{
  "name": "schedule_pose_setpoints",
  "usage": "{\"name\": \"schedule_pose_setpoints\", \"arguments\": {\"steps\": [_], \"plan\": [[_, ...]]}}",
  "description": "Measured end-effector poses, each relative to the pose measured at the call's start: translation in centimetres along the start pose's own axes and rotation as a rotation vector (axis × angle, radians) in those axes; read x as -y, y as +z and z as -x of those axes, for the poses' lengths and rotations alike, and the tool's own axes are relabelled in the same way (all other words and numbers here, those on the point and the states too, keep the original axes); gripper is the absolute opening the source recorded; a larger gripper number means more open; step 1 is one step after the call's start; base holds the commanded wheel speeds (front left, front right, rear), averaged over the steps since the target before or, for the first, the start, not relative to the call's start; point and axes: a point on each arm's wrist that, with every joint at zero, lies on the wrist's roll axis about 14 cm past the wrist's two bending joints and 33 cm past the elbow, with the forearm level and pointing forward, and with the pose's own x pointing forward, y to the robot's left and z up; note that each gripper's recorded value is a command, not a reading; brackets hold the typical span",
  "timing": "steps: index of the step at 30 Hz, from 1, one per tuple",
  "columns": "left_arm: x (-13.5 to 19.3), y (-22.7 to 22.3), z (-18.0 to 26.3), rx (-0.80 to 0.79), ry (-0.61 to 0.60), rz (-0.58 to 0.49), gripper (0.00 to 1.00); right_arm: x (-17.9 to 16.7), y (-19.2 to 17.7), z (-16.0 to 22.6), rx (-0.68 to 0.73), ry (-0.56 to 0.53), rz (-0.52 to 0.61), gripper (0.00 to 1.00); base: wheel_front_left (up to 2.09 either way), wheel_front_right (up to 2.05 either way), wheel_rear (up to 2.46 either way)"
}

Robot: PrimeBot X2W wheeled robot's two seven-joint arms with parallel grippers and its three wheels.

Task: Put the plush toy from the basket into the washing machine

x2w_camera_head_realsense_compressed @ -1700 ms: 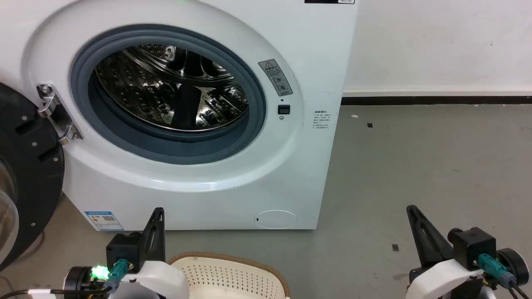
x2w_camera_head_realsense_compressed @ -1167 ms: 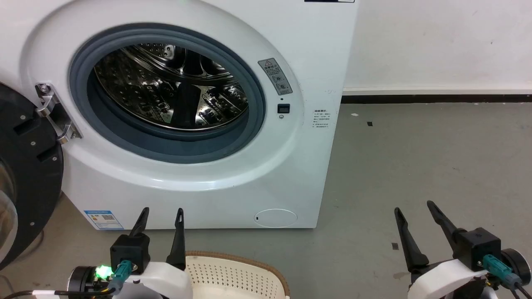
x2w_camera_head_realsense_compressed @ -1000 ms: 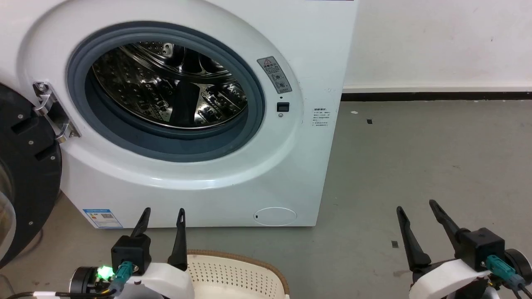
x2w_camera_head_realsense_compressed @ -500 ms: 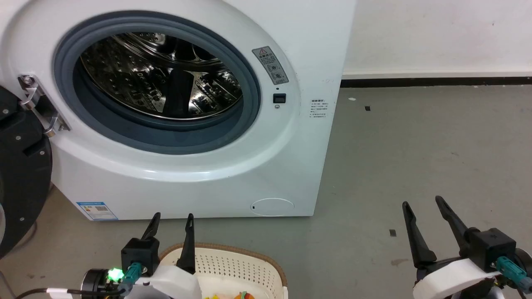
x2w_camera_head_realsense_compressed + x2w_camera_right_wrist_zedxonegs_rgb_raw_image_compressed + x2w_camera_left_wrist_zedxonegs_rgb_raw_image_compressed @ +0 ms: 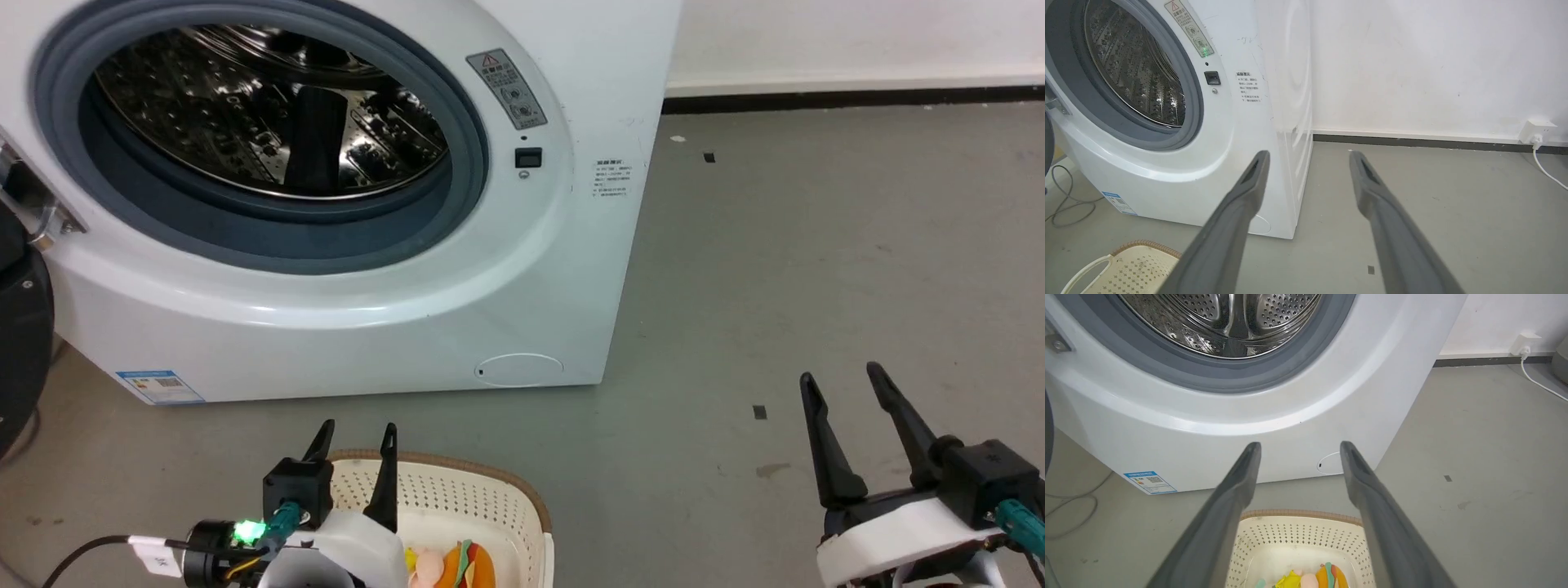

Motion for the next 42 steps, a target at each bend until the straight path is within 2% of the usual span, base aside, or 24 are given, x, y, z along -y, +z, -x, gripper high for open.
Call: {"name": "schedule_pose_setpoints", "arguments": {"steps": [22, 42], "plan": [[1.9, -9.9, -3.8, -0.289, -0.107, -0.027, 1.00, 2.2, -2.1, -1.8, -0.025, -0.064, -0.029, 1.00, 0.00, 0.00, 0.00], [1.3, -20.4, -4.2, -0.618, -0.151, -0.053, 1.00, 4.5, -5.2, -3.2, -0.069, -0.132, -0.049, 1.00, 0.00, 0.00, 0.00]]}}
